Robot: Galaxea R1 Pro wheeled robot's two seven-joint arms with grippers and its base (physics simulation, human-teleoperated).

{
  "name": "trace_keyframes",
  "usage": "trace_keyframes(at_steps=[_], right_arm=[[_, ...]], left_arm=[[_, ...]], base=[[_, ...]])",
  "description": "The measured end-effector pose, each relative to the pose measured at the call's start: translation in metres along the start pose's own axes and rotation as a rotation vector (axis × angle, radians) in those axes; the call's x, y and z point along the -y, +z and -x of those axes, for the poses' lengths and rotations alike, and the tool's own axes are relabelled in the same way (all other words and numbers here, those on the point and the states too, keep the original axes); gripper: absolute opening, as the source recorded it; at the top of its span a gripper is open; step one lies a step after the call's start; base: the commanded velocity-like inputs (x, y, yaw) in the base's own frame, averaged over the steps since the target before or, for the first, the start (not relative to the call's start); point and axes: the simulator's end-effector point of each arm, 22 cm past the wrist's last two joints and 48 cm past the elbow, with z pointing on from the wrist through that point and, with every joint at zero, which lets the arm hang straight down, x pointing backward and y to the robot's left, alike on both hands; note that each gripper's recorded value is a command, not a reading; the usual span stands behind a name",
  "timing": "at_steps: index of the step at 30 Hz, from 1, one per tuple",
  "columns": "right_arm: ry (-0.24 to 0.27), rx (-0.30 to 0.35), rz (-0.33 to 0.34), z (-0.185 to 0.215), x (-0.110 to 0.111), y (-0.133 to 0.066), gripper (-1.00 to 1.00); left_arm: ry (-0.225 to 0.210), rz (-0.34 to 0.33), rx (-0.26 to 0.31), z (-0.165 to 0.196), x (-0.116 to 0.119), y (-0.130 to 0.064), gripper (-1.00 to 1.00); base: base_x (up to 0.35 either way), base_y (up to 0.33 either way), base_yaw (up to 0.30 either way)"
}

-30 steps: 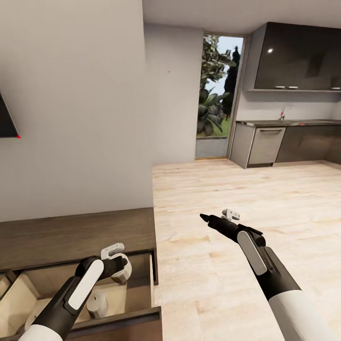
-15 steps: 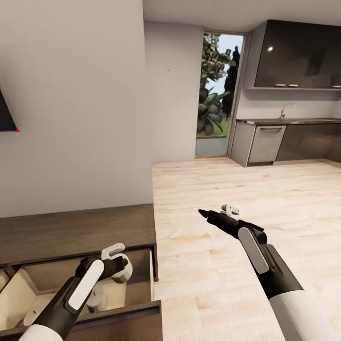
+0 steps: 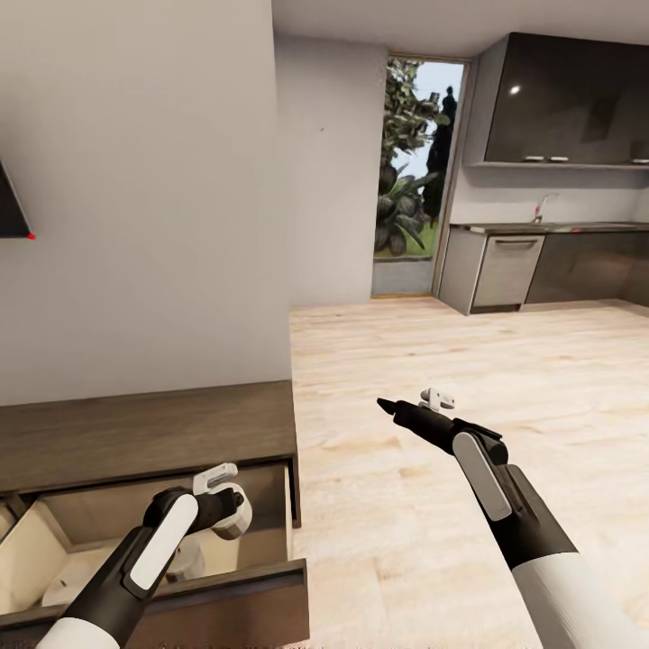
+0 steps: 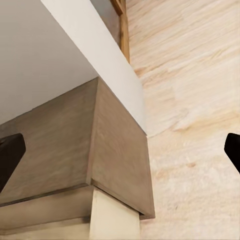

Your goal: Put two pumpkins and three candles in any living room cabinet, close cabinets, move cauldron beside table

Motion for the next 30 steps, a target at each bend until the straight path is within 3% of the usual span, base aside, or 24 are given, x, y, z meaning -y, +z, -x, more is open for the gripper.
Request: trace_keyframes(at_steps=[9, 16, 21, 30], right_arm=[[0.0, 0.002, 0.0, -0.018, 0.009, 0.002, 1.0], [0.0, 0.0, -0.002, -0.019, 0.01, 0.002, 1.0], [-0.001, 0.001, -0.002, -0.018, 0.01, 0.001, 1.0], [-0.001, 0.002, 0.001, -0.018, 0.008, 0.001, 1.0]], left_arm=[[0.0, -0.003, 0.003, -0.014, -0.006, 0.012, -1.0], [0.004, -0.008, 0.009, -0.012, -0.003, 0.011, -1.0], [0.054, -0.012, -0.009, -0.024, 0.008, 0.013, -1.0], [0.066, -0.009, -0.011, -0.026, 0.009, 0.013, -1.0]], base=[[0.0, 0.0, 0.154], [0.0, 0.0, 0.056], [0.064, -0.033, 0.002], [0.106, -0.017, 0.119]])
